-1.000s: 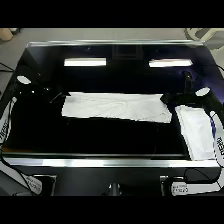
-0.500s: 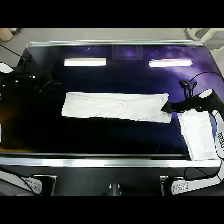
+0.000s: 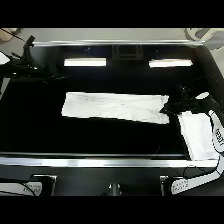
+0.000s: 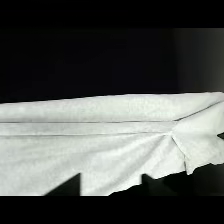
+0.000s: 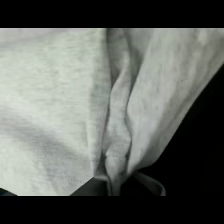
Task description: Fold the shirts.
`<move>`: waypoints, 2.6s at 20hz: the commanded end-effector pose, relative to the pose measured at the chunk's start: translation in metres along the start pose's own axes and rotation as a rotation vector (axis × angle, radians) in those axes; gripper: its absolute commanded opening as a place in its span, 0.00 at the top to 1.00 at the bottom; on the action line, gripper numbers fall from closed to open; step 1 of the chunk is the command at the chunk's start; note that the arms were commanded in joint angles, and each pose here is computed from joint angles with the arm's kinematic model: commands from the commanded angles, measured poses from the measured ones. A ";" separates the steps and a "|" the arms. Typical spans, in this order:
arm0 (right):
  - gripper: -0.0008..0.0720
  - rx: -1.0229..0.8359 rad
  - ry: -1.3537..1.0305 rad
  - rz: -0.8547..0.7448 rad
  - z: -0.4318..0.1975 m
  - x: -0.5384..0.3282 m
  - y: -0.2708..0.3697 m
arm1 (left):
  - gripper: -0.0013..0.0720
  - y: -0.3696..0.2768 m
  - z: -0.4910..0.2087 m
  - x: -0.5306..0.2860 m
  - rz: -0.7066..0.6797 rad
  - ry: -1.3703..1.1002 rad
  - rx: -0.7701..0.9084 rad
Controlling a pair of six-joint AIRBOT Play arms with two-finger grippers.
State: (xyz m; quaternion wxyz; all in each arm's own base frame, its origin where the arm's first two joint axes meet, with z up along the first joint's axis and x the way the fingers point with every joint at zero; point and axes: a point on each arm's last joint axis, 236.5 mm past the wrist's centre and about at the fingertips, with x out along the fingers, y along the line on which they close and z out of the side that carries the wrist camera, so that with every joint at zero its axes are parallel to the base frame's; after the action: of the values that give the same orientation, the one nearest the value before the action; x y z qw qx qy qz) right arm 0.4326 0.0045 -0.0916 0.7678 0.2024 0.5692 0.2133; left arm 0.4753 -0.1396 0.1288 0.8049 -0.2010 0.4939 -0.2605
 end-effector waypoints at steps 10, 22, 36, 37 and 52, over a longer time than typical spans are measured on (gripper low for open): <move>0.96 -0.303 -0.367 0.227 0.021 -0.187 0.216 | 0.93 -0.145 -0.145 0.252 -0.205 0.306 0.009; 0.96 -0.306 -0.446 0.195 0.010 -0.222 0.245 | 0.93 -0.195 -0.151 0.283 -0.406 0.264 -0.170; 0.93 -0.140 -0.151 0.533 0.016 0.094 0.336 | 0.93 -0.122 0.078 -0.125 -0.216 -0.530 0.110; 0.71 -0.132 -0.147 0.572 0.016 0.100 0.341 | 0.93 -0.128 0.073 -0.131 -0.210 -0.529 0.132; 0.10 -0.076 0.346 0.019 -0.111 0.027 0.101 | 0.93 -0.137 0.051 -0.122 -0.172 -0.454 0.200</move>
State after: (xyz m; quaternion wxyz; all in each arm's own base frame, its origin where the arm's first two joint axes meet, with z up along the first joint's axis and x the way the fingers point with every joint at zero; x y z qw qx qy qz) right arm 0.3468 0.1220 -0.0600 0.6763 0.1068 0.6591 0.3113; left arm 0.4496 -0.1642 0.3190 0.8894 -0.2211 0.2430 -0.3177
